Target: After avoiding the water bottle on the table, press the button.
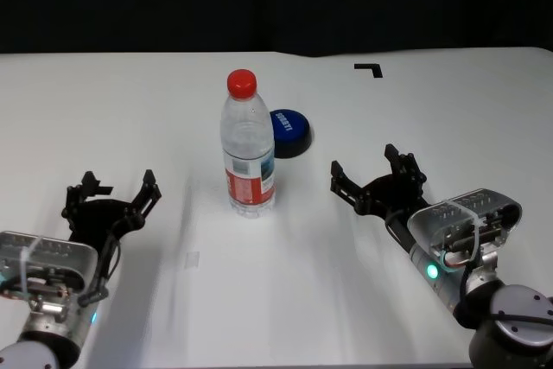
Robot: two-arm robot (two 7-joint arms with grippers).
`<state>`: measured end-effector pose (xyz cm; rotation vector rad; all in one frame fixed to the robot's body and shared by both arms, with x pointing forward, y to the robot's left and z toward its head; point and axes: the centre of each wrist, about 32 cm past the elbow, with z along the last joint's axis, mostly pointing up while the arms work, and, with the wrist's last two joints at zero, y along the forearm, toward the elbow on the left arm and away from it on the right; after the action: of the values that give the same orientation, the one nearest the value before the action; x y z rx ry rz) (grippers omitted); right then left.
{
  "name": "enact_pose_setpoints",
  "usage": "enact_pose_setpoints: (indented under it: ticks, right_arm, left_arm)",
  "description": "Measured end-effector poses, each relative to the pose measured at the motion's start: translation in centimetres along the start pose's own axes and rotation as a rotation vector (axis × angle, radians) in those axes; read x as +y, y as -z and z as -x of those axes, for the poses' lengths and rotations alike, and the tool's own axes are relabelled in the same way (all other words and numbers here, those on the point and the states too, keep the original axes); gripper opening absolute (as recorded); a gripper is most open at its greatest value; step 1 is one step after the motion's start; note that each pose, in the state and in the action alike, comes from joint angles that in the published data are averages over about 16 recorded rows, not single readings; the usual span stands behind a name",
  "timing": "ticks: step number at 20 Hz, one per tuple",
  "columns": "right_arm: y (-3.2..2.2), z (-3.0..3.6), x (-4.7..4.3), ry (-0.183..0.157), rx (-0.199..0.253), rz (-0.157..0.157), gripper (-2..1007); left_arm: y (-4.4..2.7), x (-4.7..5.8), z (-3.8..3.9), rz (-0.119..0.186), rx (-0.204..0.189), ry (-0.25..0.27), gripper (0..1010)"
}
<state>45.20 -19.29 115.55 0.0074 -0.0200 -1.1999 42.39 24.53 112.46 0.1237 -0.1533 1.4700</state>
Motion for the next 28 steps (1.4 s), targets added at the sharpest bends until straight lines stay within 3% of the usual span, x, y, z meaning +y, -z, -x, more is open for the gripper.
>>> enact_pose_setpoints:
  ticks: [28]
  right_arm:
    - [0.04, -0.01, 0.01, -0.001, 0.001, 0.001, 1003]
  left_arm:
    - [0.00, 0.00, 0.00, 0.000, 0.000, 0.000, 1003]
